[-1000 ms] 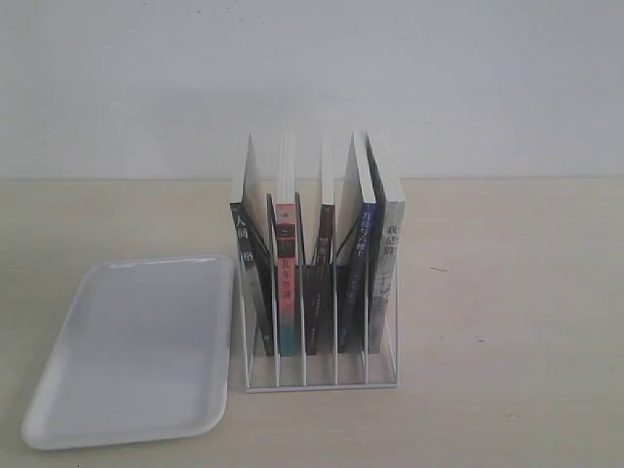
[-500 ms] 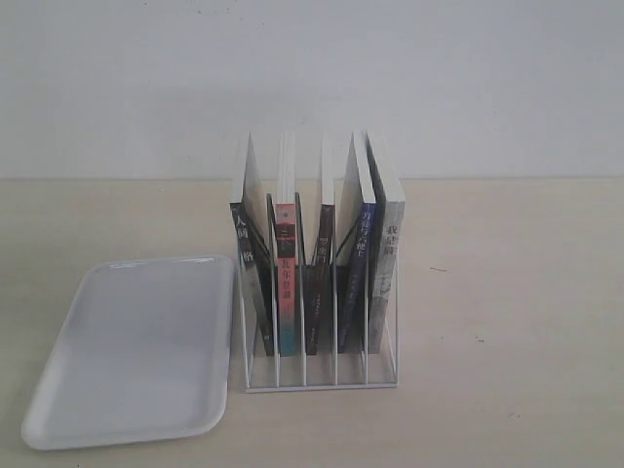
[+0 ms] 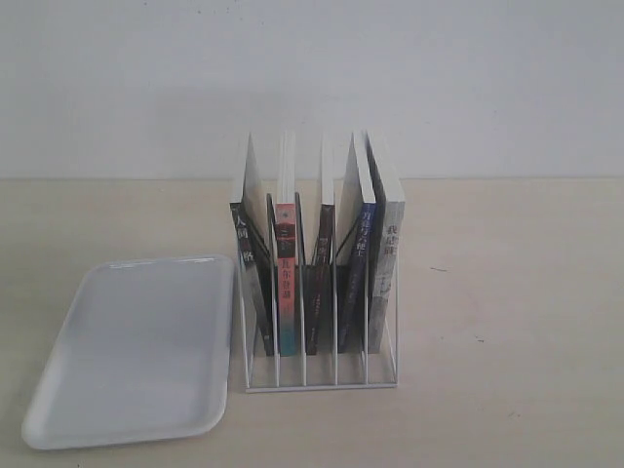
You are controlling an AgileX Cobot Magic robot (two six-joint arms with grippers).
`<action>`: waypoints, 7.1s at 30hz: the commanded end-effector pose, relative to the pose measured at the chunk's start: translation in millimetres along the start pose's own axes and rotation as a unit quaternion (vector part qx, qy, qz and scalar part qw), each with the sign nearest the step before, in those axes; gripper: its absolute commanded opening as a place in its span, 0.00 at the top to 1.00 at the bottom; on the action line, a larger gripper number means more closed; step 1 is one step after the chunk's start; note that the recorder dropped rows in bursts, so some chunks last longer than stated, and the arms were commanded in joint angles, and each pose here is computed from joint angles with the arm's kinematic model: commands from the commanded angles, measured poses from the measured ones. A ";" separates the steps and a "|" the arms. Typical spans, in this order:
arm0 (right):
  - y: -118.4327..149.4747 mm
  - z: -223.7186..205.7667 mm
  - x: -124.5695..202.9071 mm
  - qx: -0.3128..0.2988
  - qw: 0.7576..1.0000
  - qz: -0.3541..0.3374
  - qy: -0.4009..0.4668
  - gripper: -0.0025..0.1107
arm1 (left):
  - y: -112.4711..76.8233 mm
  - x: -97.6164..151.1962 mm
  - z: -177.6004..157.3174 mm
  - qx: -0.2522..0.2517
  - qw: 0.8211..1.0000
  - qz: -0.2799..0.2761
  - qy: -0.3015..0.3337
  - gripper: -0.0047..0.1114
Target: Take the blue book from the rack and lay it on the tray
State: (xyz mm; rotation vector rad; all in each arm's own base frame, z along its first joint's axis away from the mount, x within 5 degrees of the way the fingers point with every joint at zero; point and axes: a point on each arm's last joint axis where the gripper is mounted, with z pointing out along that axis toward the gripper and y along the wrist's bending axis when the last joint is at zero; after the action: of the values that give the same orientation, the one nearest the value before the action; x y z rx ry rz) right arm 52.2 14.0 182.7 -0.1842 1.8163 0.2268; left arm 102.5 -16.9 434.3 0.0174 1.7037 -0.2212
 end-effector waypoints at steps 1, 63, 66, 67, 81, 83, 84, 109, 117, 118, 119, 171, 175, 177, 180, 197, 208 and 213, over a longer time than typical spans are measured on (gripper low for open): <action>-0.1 -0.4 -1.4 0.001 1.000 -0.002 -0.007 0.98 | -3.0 -8.7 52.4 -0.018 0.979 0.061 0.196 0.92; -0.1 -0.4 -1.4 0.001 1.000 -0.002 -0.007 0.98 | -105.7 133.4 292.6 0.129 0.907 -0.027 0.399 0.58; -0.1 -0.4 -1.4 0.001 1.000 -0.002 -0.007 0.98 | -105.6 140.5 296.1 0.127 0.903 -0.027 0.409 0.58; -0.1 -0.4 -1.4 0.001 1.000 -0.002 -0.007 0.98 | -105.7 140.2 296.6 0.127 0.905 -0.027 0.406 0.58; -0.1 -0.4 -1.4 0.001 1.000 -0.002 -0.007 0.98 | -107.7 131.6 298.4 0.133 0.910 -0.022 0.393 0.92; -0.1 -0.4 -1.4 0.001 1.000 -0.002 -0.007 0.98 | -109.4 126.5 298.0 0.137 0.908 -0.023 0.396 0.92; -0.1 -0.4 -1.4 0.001 1.000 -0.002 -0.007 0.98 | -110.5 123.0 297.3 0.140 0.906 -0.023 0.399 0.92; -0.1 -0.4 -1.0 0.001 1.000 -0.002 -0.005 0.98 | -116.1 30.9 249.4 0.172 0.927 -0.041 0.330 0.92; -0.1 -0.4 -1.0 0.001 1.000 -0.002 -0.005 0.98 | -115.5 27.2 244.8 0.172 0.927 -0.044 0.330 0.92; -0.1 -0.4 -1.0 0.001 1.000 -0.002 -0.005 0.98 | -115.5 27.7 245.2 0.172 0.927 -0.044 0.331 0.92; -0.1 -0.4 -1.0 0.001 1.000 -0.002 -0.005 0.98 | -115.4 28.2 245.7 0.171 0.927 -0.043 0.331 0.92; -0.1 -0.4 -1.0 0.001 1.000 -0.002 -0.005 0.98 | -107.9 110.3 281.6 0.126 0.910 -0.061 0.391 0.83; -0.1 -0.4 -1.0 0.001 1.000 -0.002 -0.005 0.98 | -107.9 110.3 281.6 0.126 0.910 -0.060 0.391 0.68; -0.1 -0.4 -1.0 0.001 1.000 -0.002 -0.005 0.98 | -107.9 110.5 281.4 0.126 0.909 -0.060 0.392 0.62; -0.1 -0.4 -1.0 0.001 1.000 -0.002 -0.005 0.98 | -107.9 110.5 281.4 0.126 0.909 -0.060 0.392 0.58; -0.1 -0.4 -1.0 0.001 1.000 -0.002 -0.005 0.98 | -110.0 71.0 252.6 0.164 0.907 -0.013 0.388 0.57; -0.1 -0.4 -1.0 0.001 1.000 -0.002 -0.005 0.98 | -127.7 74.1 245.0 0.186 0.899 0.002 0.397 0.57; -0.1 -0.4 -1.0 0.001 1.000 -0.002 -0.005 0.98 | -134.4 76.5 247.5 0.155 0.909 0.018 0.386 0.58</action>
State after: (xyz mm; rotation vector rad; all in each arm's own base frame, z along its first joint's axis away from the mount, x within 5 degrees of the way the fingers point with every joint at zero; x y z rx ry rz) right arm 52.2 14.0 182.7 -0.1842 1.8163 0.2268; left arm 312.4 -194.6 343.5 0.4602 2.4504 -0.5553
